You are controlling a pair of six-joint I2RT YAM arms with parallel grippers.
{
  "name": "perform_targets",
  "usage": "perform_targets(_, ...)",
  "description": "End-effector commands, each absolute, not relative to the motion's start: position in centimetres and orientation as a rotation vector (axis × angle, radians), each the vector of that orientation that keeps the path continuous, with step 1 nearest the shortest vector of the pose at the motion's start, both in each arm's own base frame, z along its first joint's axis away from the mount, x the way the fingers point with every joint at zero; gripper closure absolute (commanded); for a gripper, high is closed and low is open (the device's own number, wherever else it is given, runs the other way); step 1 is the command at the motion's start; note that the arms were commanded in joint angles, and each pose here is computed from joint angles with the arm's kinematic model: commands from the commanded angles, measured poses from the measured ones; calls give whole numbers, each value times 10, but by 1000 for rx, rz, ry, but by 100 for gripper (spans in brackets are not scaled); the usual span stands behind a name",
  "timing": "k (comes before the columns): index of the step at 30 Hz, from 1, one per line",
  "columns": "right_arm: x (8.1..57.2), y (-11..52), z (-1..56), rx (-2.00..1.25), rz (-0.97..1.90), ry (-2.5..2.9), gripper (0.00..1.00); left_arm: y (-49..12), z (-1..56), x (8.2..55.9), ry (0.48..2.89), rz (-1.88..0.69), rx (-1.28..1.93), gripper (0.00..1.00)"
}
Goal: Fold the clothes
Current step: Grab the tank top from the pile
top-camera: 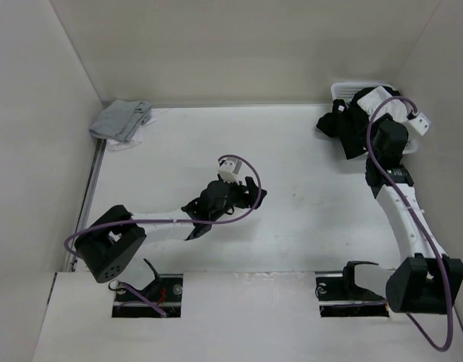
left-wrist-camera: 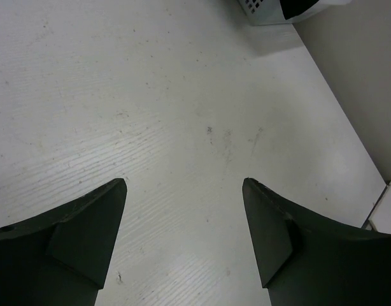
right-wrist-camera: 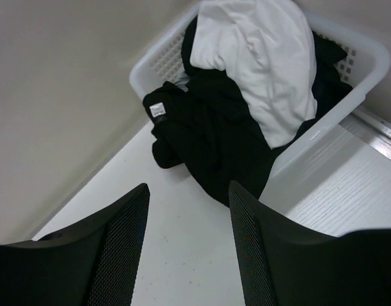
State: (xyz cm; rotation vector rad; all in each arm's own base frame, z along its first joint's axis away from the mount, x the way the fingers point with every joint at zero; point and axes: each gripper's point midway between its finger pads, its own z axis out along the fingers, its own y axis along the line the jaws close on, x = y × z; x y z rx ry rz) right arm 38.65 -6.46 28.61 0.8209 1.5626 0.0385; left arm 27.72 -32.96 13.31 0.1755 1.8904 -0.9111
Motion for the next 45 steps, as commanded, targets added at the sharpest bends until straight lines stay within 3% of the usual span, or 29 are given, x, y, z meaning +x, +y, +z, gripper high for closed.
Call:
perform_targets(1,417,-86,301,867,25,1476,42,-331,155,280,1818,-953,173,27)
perform_targets(3,442,-110,285,918,-12,1486,52,-327,156,281,1811,-951,165,27)
perform_targets(5,466,-129,269,955,-22,1508,83,-326,158,282,1800,-948,165,27)
perform_targets(8,485,-146,260,972,-39,1513,96,-323,160,282,1785,-945,160,28)
perform_targets(10,498,-164,251,1001,-62,1519,96,-322,162,282,1764,-945,160,34)
perform_targets(13,528,-186,232,1014,-65,1564,73,-321,158,283,1766,-940,168,49)
perform_targets(16,547,-199,210,1031,-93,1607,52,-318,159,286,1768,-954,160,51)
perform_targets(23,567,-227,178,1072,-191,1664,47,-313,152,292,1788,-960,127,48)
perform_targets(31,552,-253,160,1114,-385,1680,51,-308,147,297,1798,-966,90,48)
perform_targets(36,556,-254,141,1086,-357,1748,62,-306,146,300,1799,-967,72,47)
perform_targets(41,558,-253,147,1072,-346,1749,90,-305,144,300,1804,-964,68,47)
perform_targets(45,553,-252,189,1052,-321,1629,100,-306,144,300,1803,-966,68,47)
